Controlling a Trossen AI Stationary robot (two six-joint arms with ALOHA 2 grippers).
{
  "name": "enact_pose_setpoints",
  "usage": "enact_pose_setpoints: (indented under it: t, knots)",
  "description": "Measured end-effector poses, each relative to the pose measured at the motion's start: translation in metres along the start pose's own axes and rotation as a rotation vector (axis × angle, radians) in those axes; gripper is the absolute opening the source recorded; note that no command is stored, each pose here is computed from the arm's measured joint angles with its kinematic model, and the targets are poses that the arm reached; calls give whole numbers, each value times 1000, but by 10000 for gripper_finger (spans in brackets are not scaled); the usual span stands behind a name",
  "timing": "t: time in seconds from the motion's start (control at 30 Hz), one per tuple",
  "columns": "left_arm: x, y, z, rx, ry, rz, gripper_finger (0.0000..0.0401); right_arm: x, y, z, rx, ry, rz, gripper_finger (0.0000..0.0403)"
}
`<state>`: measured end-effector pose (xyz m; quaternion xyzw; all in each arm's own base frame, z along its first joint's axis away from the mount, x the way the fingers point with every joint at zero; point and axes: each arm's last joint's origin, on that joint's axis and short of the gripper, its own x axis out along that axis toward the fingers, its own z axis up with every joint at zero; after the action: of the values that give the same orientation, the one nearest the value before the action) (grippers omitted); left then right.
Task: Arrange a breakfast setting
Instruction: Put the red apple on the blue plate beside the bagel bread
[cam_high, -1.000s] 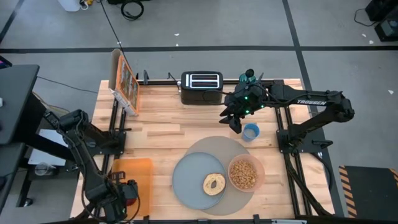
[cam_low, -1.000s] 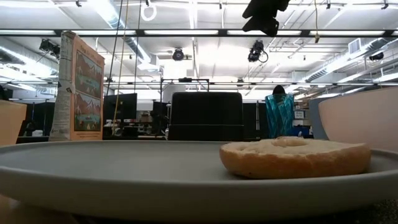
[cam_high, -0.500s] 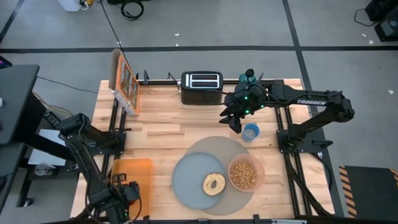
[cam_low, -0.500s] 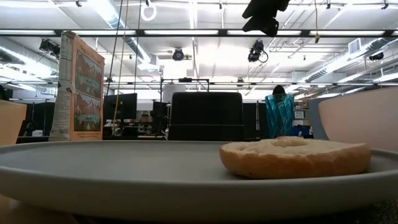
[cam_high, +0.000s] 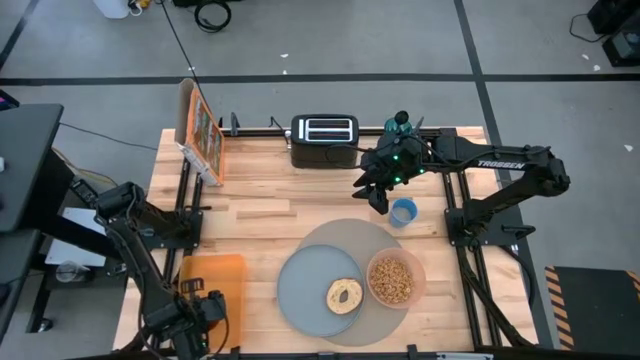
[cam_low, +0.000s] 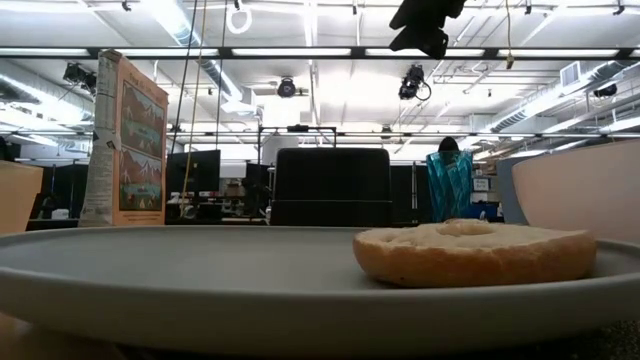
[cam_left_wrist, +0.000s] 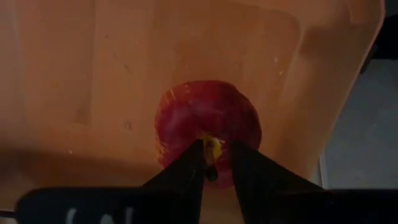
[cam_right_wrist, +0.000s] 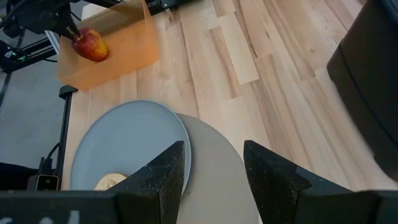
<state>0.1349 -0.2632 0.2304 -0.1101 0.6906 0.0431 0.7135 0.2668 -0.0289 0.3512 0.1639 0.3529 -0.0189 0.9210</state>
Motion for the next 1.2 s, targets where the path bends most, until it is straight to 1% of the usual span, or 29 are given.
enact_pose_setpoints:
  t: [0.37,0.57,0.7,0.8,0.93,1.07,1.2]
  knots:
    - [0,0,0,-14,1,0,22,0,0,0,0,0,0,172]
    - [-1,4,3,-50,24,23,19,0,0,0,-5,0,1,172]
    - [-14,12,2,-61,27,30,19,0,0,0,-16,-2,1,172]
    - [-29,17,0,-61,20,3,19,0,0,0,-24,-2,1,172]
    - [-51,30,-1,-68,5,-6,19,0,0,0,-31,-2,1,171]
    - [-69,44,11,-31,-19,5,19,0,0,0,-38,-2,1,171]
    - [-81,55,40,28,-80,4,19,0,0,0,-39,-2,0,171]
